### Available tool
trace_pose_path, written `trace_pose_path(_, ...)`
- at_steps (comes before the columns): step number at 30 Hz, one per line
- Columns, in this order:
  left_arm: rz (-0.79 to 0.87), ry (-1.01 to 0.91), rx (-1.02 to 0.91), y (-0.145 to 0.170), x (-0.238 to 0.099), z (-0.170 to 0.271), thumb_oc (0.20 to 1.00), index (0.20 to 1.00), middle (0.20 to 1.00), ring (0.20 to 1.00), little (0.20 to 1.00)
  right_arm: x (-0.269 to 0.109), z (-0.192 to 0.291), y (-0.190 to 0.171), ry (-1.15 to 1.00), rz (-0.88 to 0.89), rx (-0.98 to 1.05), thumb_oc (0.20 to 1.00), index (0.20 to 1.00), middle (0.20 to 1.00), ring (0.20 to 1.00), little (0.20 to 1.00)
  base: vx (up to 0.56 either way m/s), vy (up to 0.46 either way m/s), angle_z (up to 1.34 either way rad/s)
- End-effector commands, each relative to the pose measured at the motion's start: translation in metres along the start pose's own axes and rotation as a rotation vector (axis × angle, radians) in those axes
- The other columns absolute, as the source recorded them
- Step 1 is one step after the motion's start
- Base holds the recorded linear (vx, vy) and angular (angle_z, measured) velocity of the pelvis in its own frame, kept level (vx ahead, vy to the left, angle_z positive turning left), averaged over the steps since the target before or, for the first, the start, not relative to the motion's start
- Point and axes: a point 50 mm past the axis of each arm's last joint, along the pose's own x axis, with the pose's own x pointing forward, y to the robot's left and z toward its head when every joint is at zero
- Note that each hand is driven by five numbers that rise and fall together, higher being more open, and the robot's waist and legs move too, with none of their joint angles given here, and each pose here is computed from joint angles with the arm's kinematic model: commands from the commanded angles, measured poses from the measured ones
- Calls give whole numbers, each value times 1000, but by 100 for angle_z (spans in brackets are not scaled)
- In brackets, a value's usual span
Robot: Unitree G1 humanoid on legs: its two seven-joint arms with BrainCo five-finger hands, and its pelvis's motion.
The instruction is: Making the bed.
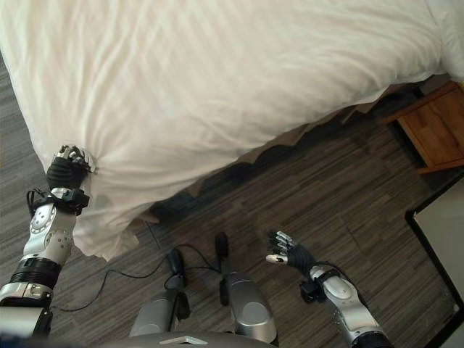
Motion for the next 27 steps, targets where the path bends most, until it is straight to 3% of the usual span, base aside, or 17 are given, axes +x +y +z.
trace_pose_path(1,138,48,37,29,-6,-6,200,200,200,200,200,3,8,5,-60,15,3,1000,1000,1000,1000,1000,0,0,0)
trace_pose_path(5,138,48,37,29,-6,-6,200,200,200,200,200,3,8,5,-60,15,3,1000,1000,1000,1000,1000,-13,-6,0)
trace_pose_path(6,226,109,-36,37,-20,-31,200,200,200,200,200,7,19,4,-109,-3,5,1000,1000,1000,1000,1000,-51,-22,-1)
trace_pose_path(12,410,207,-219,50,-61,-78,200,200,200,200,200,11,20,9,-137,-32,44,1000,1000,1000,1000,1000,-1,-30,9)
trace_pose_path(17,597,353,-235,74,-108,-109,200,200,200,200,200,14,15,14,-140,-52,81,1000,1000,1000,1000,1000,-4,-59,0)
trace_pose_path(27,763,368,-227,102,-129,-105,200,200,200,200,200,15,10,20,-132,-49,109,1000,1000,1000,1000,1000,-4,-44,8)
